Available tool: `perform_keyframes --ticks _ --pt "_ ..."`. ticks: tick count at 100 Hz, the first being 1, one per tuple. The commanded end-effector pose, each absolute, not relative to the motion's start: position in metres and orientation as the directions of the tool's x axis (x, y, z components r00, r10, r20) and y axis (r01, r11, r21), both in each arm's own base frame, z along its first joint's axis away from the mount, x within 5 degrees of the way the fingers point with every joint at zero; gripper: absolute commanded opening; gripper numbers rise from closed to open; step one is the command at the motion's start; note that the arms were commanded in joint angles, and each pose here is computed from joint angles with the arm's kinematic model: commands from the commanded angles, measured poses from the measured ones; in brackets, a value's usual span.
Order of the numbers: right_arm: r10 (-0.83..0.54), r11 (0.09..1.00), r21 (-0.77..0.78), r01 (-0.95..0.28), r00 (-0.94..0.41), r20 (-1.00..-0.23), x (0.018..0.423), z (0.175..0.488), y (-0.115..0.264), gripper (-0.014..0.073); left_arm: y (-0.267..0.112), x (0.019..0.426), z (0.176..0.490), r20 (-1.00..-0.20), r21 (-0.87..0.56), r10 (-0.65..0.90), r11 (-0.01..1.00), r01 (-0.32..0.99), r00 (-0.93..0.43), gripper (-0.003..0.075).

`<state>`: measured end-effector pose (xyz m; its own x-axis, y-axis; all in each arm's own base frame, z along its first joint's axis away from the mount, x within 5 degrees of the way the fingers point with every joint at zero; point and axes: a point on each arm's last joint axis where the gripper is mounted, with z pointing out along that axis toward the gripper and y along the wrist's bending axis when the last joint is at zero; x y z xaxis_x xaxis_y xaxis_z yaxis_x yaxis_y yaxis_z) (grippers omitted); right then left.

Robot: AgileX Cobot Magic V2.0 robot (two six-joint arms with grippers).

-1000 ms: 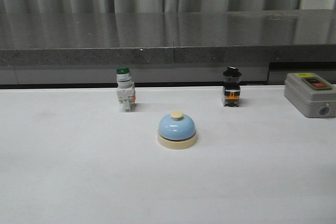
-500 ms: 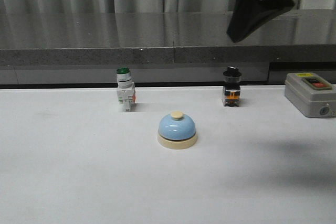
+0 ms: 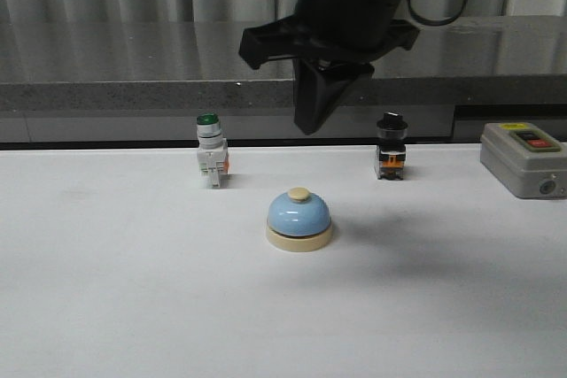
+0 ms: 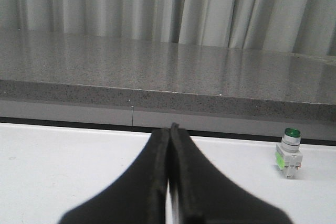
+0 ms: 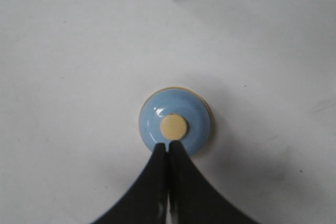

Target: Place and press bell with both arms

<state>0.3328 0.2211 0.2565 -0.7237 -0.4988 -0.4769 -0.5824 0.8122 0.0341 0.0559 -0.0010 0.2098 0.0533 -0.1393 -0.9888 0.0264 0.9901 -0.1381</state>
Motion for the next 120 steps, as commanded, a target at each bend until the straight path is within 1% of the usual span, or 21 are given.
perform_keyframes --ticks 1,12,35,54,62,70,90,101,120 --pt "-0.489 0.804 0.035 -0.593 -0.695 -0.528 0.338 0.278 0.227 -0.0059 -0.001 0.055 0.204 -0.983 -0.138 -0.141 0.990 0.035 0.120 -0.0020" --pt "-0.504 0.804 0.036 -0.594 -0.712 -0.488 0.345 0.267 0.231 -0.0059 -0.001 0.055 0.204 -0.983 -0.138 -0.141 0.990 0.035 0.120 -0.0020" --pt "-0.523 0.803 0.027 -0.595 -0.727 -0.444 0.354 0.246 0.236 -0.0059 -0.001 0.055 0.204 -0.983 -0.138 -0.141 0.990 0.035 0.120 -0.0020" --pt "-0.539 0.804 0.026 -0.594 -0.747 -0.389 0.360 0.221 0.239 -0.0059 -0.001 0.055 0.204 -0.983 -0.138 -0.141 0.990 0.035 0.120 -0.0020" --pt "-0.543 0.803 0.027 -0.596 -0.748 -0.383 0.359 0.219 0.240 -0.0059 -0.001 0.055 0.204 -0.983 -0.138 -0.141 0.990 0.035 0.120 -0.0020" --pt "-0.534 0.805 0.027 -0.592 -0.745 -0.400 0.357 0.229 0.238 -0.0059 -0.001 0.055 0.204 -0.983 -0.138 -0.141 0.990 0.035 0.120 -0.0020" --pt "-0.499 0.819 0.018 -0.574 -0.726 -0.474 0.349 0.267 0.228 -0.0059 -0.001 0.055 0.204 -0.983 -0.138 -0.141 0.990 0.035 0.120 -0.0020" --pt "-0.469 0.843 -0.001 -0.538 -0.734 -0.491 0.348 0.282 0.217 -0.0059 -0.001 0.055 0.204 -0.983 -0.138 -0.141 0.990 0.035 0.120 -0.0020" --pt "-0.424 0.870 0.000 -0.493 -0.749 -0.509 0.344 0.296 0.195 -0.0059 -0.001 0.055 0.204 -0.983 -0.138 -0.141 0.990 0.035 0.120 -0.0020"
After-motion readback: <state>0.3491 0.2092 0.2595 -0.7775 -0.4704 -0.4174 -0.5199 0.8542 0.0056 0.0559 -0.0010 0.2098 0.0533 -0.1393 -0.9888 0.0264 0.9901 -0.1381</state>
